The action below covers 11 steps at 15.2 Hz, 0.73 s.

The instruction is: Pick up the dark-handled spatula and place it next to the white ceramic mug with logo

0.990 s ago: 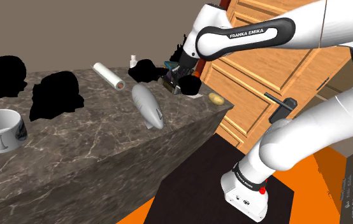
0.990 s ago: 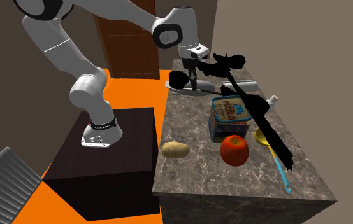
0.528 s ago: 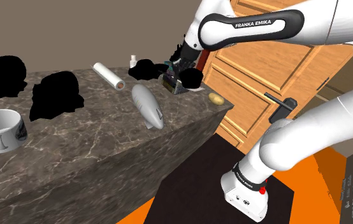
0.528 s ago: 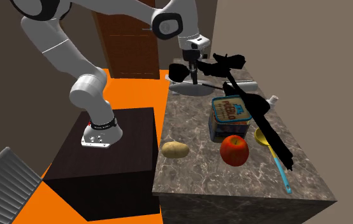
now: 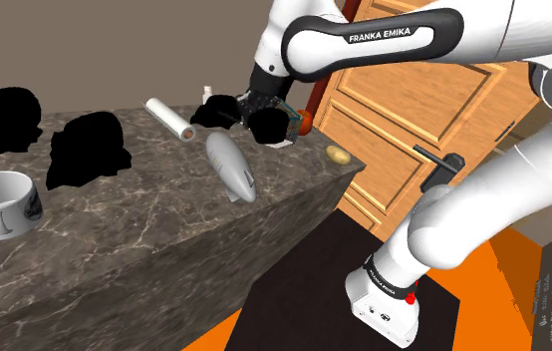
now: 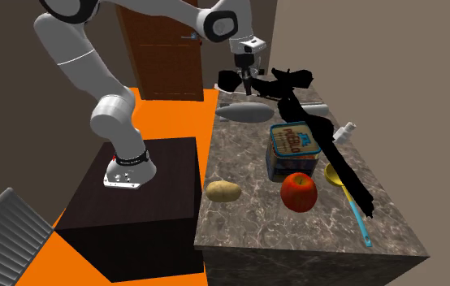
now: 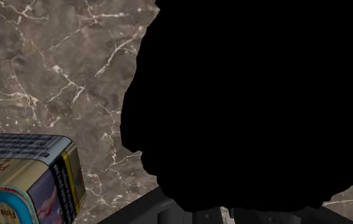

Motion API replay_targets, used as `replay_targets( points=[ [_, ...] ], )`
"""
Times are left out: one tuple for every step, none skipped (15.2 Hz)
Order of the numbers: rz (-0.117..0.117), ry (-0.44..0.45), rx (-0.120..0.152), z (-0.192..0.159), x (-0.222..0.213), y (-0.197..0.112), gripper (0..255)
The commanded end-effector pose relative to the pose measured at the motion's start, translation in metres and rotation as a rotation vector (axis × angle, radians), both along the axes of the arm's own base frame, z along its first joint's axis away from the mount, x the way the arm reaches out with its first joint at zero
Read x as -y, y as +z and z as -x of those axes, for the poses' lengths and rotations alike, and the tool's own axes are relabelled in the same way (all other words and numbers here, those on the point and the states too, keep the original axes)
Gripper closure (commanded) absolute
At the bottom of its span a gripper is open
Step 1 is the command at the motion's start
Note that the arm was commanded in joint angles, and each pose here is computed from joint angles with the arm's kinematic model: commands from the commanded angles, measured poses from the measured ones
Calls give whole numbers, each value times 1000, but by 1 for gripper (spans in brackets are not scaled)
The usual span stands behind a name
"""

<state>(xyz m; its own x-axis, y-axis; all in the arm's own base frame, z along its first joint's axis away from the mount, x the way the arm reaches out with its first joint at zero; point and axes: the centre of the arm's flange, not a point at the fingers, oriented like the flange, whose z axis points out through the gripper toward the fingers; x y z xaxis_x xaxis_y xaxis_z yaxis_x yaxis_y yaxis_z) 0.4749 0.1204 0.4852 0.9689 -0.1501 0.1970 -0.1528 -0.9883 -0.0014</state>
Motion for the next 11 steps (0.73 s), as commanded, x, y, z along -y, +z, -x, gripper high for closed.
replay_targets(
  points=[
    [-1,-2,3,-5,-22,2,255],
    [-1,-2,3,-8,-35,2,255],
    [-1,-2,3,-10,-48,2,255],
    [-1,-2,3,-13,-60,2,255],
    [-1,-2,3,-15,-73,2,255],
    [-1,-2,3,-18,-86,2,255],
    [-1,-2,3,-20,-99,2,255],
    [-1,-2,3,-23,-112,2,255],
    [-1,-2,3,-25,-125,2,255],
    [-1,-2,3,-28,-138,2,255],
    [-1,-2,3,-30,-151,2,255]
  ],
)
